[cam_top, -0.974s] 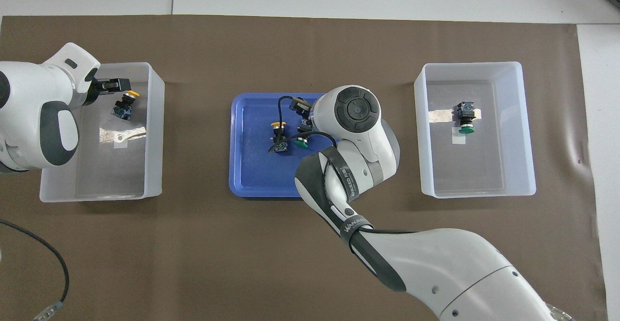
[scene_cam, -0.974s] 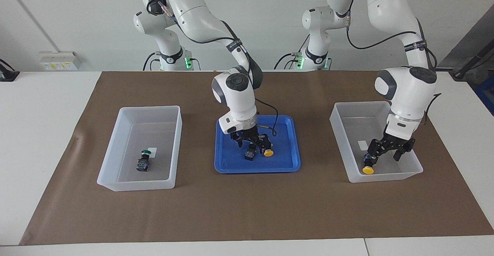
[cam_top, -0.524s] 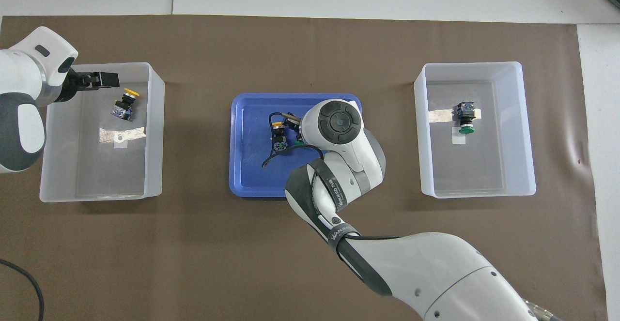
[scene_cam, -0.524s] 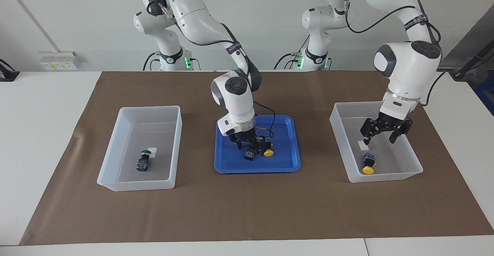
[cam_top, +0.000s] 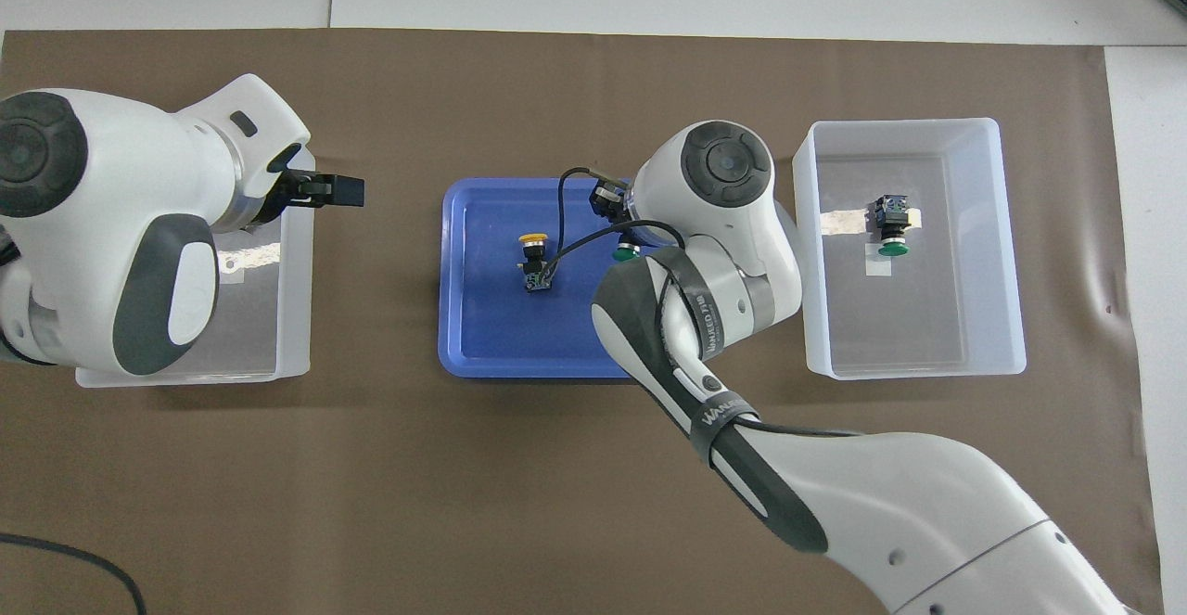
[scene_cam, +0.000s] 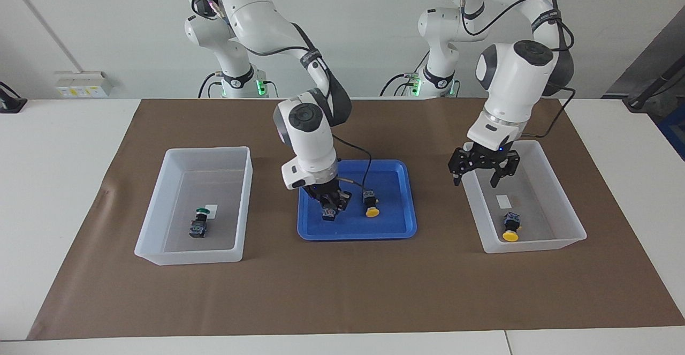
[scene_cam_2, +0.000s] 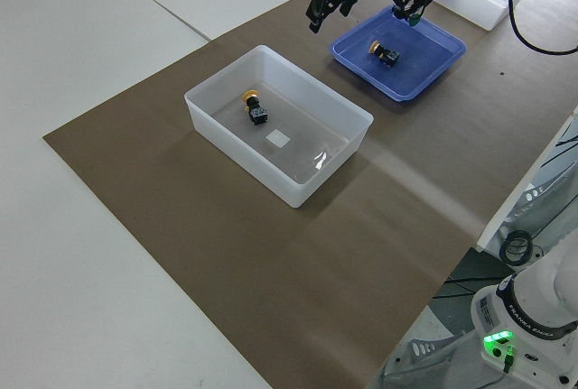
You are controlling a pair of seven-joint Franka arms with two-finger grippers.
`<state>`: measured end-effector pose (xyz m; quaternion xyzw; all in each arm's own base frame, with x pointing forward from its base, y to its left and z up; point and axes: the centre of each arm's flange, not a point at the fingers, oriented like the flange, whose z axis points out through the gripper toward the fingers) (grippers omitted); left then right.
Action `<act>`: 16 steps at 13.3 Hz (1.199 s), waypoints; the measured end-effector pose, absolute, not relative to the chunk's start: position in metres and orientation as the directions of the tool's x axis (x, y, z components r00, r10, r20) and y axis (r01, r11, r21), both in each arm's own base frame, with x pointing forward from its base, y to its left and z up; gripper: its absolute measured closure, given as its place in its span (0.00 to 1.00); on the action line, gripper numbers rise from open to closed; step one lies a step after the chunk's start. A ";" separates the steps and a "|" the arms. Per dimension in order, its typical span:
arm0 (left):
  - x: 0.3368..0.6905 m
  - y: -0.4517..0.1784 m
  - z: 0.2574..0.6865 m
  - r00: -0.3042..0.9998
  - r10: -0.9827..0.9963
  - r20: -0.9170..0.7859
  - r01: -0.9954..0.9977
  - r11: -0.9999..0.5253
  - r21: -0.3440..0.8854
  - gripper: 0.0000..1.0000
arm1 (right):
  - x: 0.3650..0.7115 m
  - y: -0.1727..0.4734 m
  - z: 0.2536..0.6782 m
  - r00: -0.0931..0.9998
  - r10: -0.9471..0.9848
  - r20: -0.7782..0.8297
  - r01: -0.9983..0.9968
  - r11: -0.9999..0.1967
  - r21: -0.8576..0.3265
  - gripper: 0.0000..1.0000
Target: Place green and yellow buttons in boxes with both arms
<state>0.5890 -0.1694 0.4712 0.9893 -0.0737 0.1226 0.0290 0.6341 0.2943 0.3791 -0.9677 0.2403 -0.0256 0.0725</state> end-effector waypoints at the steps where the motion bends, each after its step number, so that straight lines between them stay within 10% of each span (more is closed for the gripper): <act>1: 0.581 -0.191 0.464 0.957 -0.149 0.249 -0.165 -0.985 0.046 0.00 | 0.638 0.264 0.407 0.892 -0.452 0.012 -0.446 -0.883 -0.147 0.59; 6: 0.534 -0.278 0.423 0.962 -0.121 0.245 -0.148 -0.984 0.095 0.00 | 0.649 0.123 0.470 0.971 -0.238 0.030 -0.235 -0.968 -0.089 0.59; 16: 0.522 -0.345 0.310 0.977 -0.007 0.212 -0.041 -0.987 0.157 0.00 | 0.591 0.017 0.360 0.998 0.043 -0.036 0.040 -0.997 -0.063 0.59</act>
